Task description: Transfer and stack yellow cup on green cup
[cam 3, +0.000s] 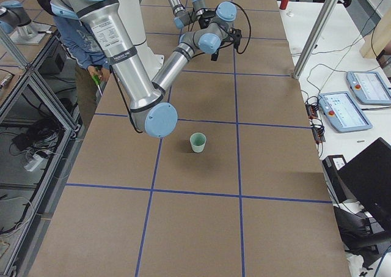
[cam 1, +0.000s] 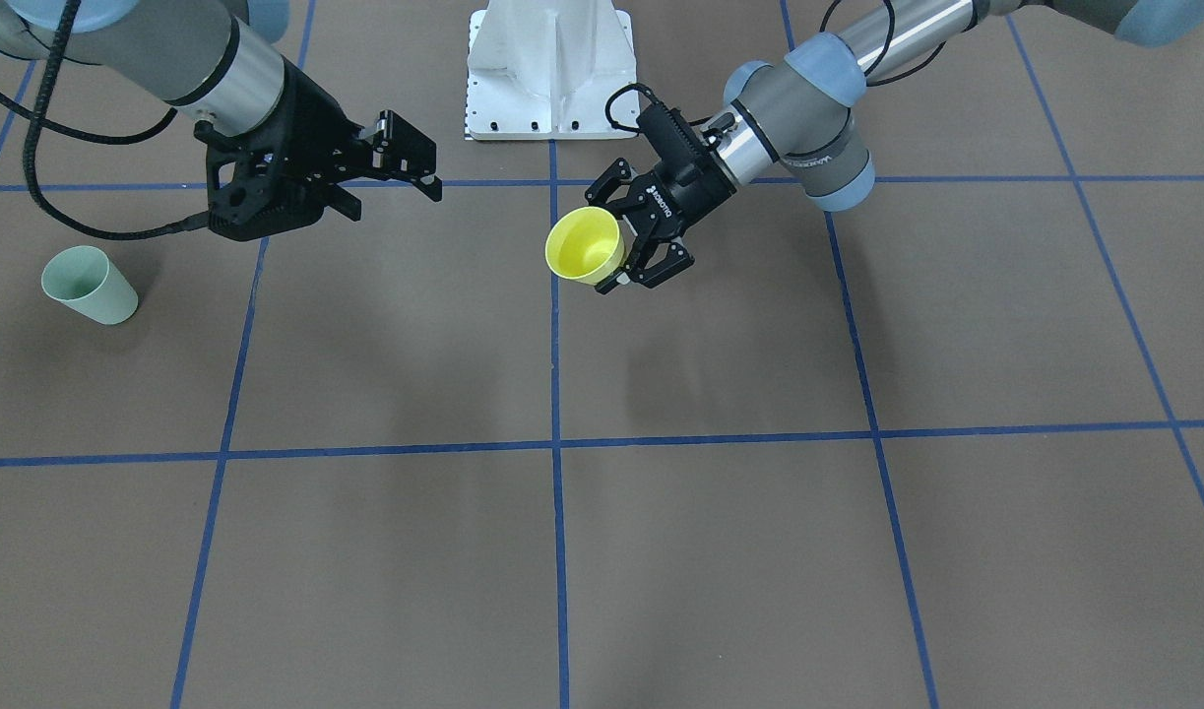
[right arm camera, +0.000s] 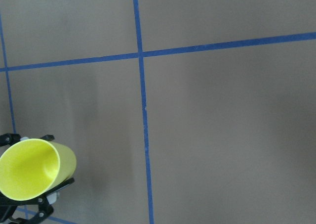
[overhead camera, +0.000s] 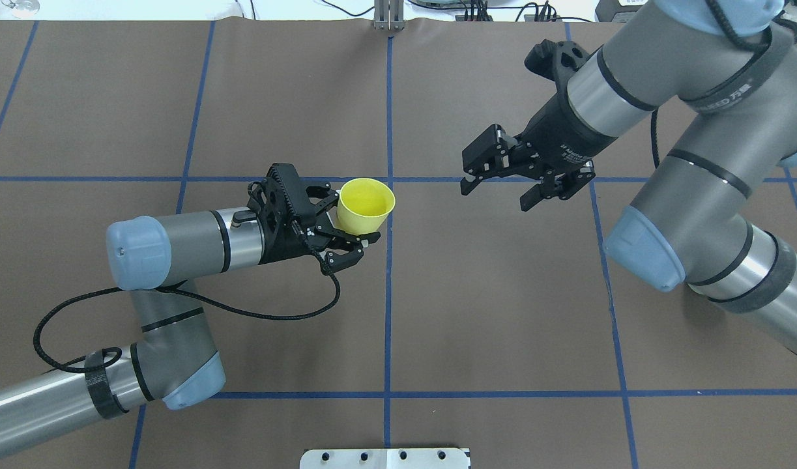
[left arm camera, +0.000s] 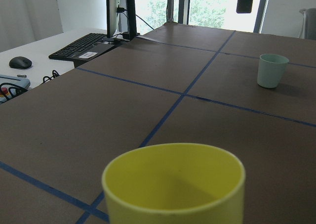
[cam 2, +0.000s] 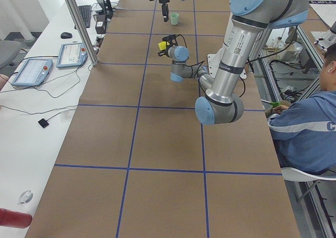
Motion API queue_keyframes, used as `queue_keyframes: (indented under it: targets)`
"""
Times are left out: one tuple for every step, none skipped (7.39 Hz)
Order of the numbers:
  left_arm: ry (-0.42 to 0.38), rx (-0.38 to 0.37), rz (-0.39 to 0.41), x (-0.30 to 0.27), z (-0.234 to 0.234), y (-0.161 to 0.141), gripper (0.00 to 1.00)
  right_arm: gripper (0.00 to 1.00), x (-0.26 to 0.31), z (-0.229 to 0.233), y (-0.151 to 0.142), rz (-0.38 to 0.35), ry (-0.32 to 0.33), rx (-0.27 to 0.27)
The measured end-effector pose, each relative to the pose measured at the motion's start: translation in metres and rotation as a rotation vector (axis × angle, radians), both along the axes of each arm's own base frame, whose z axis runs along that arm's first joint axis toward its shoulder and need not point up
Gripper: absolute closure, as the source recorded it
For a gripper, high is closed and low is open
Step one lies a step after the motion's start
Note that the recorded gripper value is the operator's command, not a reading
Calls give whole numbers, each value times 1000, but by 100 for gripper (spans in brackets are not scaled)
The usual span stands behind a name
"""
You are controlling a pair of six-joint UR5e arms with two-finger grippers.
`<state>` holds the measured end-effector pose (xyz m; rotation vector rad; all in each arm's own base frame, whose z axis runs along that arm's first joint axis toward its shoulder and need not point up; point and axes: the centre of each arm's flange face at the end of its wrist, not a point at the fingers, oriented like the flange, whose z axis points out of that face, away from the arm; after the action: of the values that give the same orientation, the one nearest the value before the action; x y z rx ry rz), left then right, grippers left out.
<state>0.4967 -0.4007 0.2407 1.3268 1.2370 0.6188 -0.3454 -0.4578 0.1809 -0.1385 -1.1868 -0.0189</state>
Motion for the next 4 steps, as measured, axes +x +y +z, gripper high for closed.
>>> queue_keyframes:
  targets:
    - [9, 5, 1, 1, -7, 0, 100, 1, -13, -2, 9, -15, -6, 9]
    - [15, 8, 2, 1, -10, 1, 100, 1, -24, -4, 17, -27, -14, 8]
    - [21, 12, 3, -1, -10, 2, 100, 1, -32, -10, 23, -35, -23, 4]
    - [23, 14, 5, -3, -11, 5, 100, 1, -38, -17, 26, -39, -31, 4]
